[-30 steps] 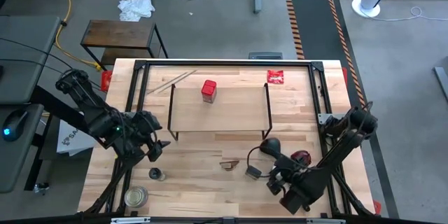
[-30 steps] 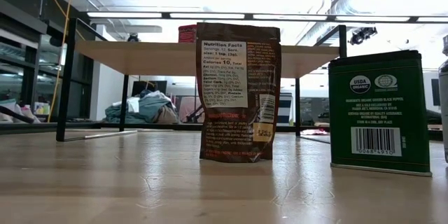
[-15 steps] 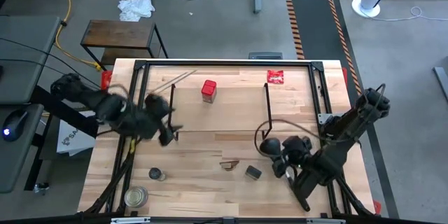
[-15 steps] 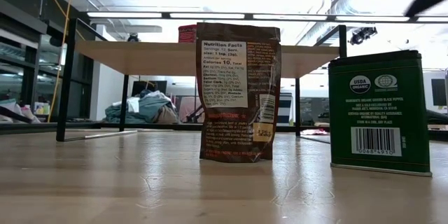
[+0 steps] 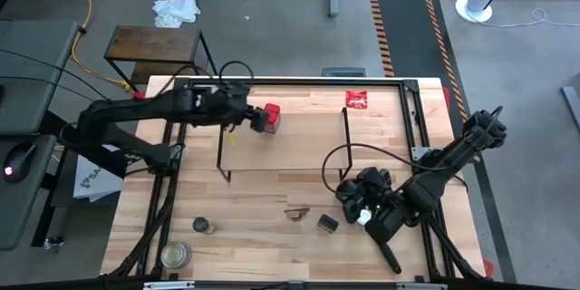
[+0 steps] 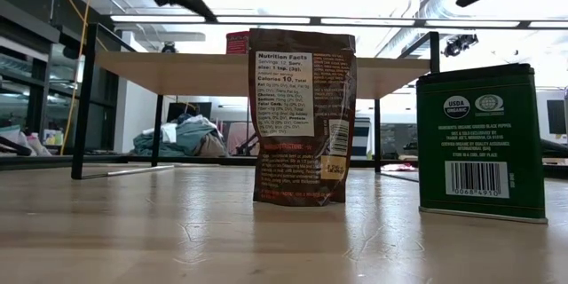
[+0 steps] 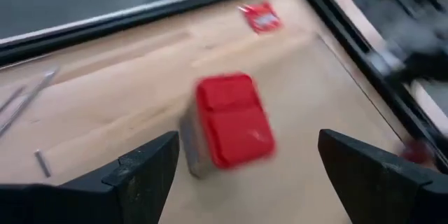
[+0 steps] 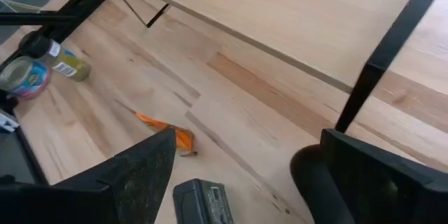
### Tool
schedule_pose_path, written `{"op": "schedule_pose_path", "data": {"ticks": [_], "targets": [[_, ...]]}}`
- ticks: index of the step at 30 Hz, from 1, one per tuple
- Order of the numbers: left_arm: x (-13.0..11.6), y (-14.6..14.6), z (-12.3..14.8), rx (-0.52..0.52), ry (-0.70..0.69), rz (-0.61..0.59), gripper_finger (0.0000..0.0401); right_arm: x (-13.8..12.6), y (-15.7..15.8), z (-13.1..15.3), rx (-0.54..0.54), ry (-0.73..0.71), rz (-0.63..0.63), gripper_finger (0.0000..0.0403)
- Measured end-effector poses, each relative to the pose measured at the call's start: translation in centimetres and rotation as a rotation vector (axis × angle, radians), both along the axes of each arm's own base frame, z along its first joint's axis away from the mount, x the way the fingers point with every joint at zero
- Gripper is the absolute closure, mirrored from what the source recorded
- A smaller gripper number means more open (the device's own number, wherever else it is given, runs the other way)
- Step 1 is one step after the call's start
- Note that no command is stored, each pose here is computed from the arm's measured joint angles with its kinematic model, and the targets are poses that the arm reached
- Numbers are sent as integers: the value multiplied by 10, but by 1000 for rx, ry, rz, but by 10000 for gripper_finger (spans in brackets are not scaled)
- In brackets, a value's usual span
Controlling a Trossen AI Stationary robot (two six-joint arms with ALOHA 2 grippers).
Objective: Shelf spices
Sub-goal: Remove the red seasoning can from the shelf
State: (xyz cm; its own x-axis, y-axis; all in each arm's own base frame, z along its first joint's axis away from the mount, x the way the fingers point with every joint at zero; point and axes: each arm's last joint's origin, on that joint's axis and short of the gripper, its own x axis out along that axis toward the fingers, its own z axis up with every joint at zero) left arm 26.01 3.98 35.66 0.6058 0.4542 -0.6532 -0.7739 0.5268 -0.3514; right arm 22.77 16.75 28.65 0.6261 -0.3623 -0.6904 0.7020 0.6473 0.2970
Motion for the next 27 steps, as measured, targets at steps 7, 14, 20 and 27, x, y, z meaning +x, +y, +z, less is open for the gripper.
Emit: {"op": "schedule_pose_path", "data": {"ticks": [7, 14, 20, 27], "targets": [[23, 8, -24, -53, 27, 137, 64, 1, -1, 0, 1, 2, -3, 53], [49, 11, -39, -56, 86, 133, 64, 1, -1, 0, 2, 2, -3, 53], [63, 14, -49, -28, 199, 135, 64, 1, -1, 0, 1, 3, -2, 53], [60, 9, -62, 6, 363, 151, 83, 0, -1, 0, 0, 6, -2, 53]]}}
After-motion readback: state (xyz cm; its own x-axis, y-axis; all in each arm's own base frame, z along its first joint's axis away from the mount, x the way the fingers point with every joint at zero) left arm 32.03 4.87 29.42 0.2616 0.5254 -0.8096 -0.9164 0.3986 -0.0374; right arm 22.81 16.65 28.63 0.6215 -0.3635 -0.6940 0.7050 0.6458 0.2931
